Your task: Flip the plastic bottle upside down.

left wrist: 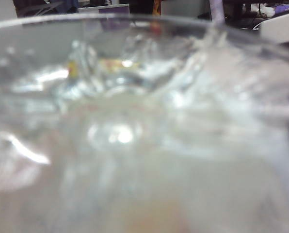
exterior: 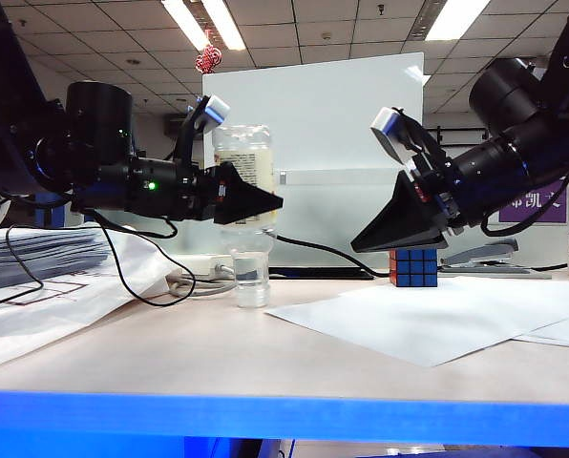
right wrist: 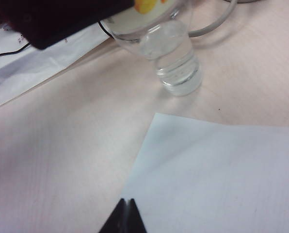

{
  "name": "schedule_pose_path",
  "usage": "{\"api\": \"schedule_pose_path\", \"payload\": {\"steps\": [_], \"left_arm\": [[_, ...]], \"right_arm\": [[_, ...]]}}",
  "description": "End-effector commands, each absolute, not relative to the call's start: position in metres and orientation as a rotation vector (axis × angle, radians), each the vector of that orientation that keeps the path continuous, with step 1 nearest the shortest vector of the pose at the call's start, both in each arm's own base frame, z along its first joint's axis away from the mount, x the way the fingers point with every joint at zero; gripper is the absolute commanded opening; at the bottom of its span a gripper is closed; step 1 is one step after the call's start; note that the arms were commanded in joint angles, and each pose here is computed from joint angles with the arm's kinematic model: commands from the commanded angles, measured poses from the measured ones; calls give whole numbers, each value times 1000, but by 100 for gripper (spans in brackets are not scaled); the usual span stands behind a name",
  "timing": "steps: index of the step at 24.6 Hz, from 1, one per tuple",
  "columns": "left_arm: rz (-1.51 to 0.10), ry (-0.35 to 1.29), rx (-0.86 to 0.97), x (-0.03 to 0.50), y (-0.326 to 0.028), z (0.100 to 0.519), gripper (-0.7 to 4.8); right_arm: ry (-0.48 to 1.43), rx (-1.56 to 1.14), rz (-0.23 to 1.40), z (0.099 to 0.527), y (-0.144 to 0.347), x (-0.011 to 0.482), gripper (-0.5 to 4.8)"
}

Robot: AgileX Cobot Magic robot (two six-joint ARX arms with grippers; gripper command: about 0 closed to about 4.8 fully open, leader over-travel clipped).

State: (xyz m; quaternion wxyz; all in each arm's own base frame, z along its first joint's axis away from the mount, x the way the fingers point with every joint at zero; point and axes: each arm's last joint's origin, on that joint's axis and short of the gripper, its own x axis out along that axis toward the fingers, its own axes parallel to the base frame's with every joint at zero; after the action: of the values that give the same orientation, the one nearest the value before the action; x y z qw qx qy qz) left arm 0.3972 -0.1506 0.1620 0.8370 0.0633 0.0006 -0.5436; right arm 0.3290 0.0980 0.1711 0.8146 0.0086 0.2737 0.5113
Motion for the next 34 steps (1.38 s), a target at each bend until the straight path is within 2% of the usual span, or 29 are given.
{"api": "schedule_pose_path", "payload": {"steps": [1, 2, 11, 22, 31, 32, 33, 34], "left_arm": [[-1153, 28, 107, 397, -151, 159, 463], [-1152, 21, 95, 397, -151, 161, 479], [-1172, -87, 39, 395, -151, 184, 479], [-1114, -231, 44, 389, -148, 219, 479], [-1085, -374, 13, 374, -141, 266, 479], [-1109, -372, -14, 370, -140, 275, 246], [-1132, -378, -26, 366, -139, 282, 68], [-1150, -392, -24, 362, -138, 290, -21]], "right_arm": [[563, 14, 1098, 175, 99, 329, -9], [563, 13, 1099, 175, 99, 329, -9], [568, 21, 1100, 175, 100, 329, -9], [571, 35, 1120, 176, 105, 328, -9], [548, 103, 1163, 181, 114, 328, -9], [538, 119, 1183, 183, 115, 328, -9], [529, 130, 1200, 185, 115, 328, -9], [522, 139, 1206, 188, 115, 328, -9]]}}
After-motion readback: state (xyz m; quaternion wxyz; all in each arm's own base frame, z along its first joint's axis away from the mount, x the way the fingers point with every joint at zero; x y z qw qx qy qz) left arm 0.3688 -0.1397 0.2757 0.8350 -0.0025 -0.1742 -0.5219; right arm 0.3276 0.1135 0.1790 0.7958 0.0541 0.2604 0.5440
